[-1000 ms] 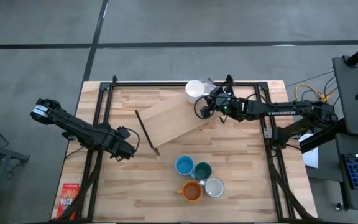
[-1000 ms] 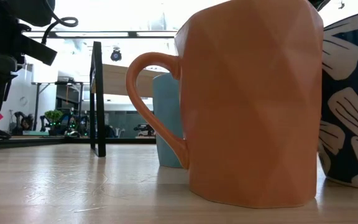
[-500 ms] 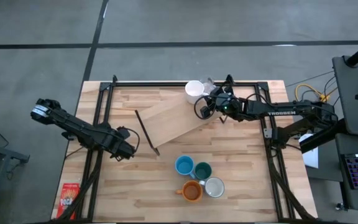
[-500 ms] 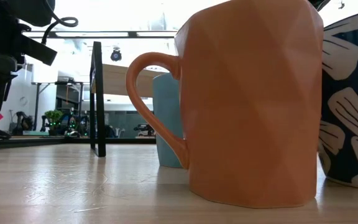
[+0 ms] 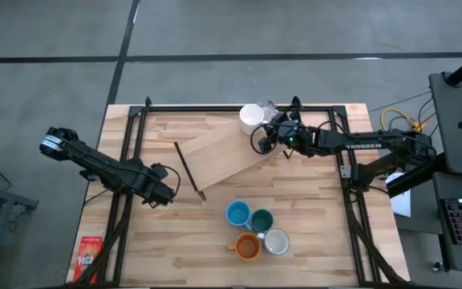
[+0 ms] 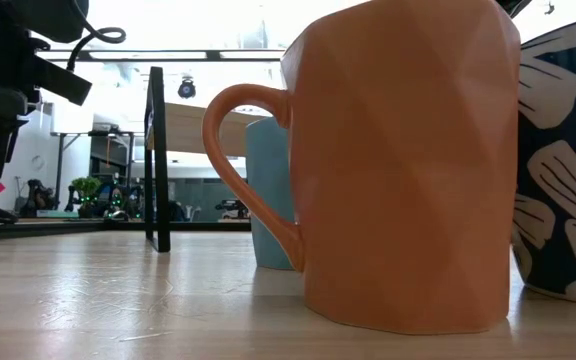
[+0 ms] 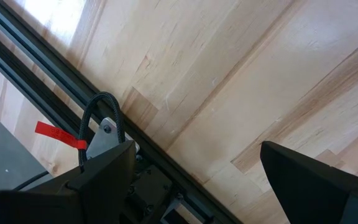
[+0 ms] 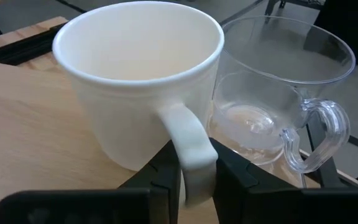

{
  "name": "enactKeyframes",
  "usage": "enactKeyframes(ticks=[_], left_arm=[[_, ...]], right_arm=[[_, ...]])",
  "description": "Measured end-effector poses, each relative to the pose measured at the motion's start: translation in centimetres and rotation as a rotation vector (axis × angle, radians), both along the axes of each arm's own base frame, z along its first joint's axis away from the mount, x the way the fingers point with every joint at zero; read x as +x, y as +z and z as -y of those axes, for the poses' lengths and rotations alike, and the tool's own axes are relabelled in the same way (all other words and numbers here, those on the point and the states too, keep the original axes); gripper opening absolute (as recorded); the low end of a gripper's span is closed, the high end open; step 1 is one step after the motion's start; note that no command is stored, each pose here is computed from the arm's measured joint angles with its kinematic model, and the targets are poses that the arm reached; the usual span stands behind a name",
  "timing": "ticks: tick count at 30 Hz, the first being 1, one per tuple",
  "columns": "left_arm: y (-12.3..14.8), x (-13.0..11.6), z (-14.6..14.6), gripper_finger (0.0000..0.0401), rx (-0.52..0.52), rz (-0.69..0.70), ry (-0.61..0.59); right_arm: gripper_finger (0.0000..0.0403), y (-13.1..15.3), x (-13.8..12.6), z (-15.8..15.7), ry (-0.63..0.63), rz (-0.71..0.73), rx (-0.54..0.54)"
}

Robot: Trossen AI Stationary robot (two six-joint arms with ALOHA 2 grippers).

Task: Stack small to large cups/mugs on shelf
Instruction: Put the white mug on the shelf, then put the orange mug on the shelf

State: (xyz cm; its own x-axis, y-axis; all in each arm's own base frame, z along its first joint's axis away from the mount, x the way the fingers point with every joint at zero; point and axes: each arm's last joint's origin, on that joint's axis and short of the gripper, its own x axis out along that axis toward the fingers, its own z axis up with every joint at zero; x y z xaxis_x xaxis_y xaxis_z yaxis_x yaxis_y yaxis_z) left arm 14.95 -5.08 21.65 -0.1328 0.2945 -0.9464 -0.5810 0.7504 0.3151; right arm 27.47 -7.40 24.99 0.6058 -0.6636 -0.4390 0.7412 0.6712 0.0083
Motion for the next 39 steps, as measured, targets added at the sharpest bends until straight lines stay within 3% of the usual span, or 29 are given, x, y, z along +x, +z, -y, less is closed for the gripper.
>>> enactKeyframes(ticks=[24,39], left_arm=[[0.0,0.0,0.0,0.0331,0.000,-0.001,-0.001],[0.0,0.0,0.1,0.0331,0.000,0.000,-0.009]], right_arm=[[0.0118,2.1,-1.6,-1.1,0.039,0.025,-0.026],[0.0118,5.7,-5.9,-3.3,0.104,0.095,-0.045]])
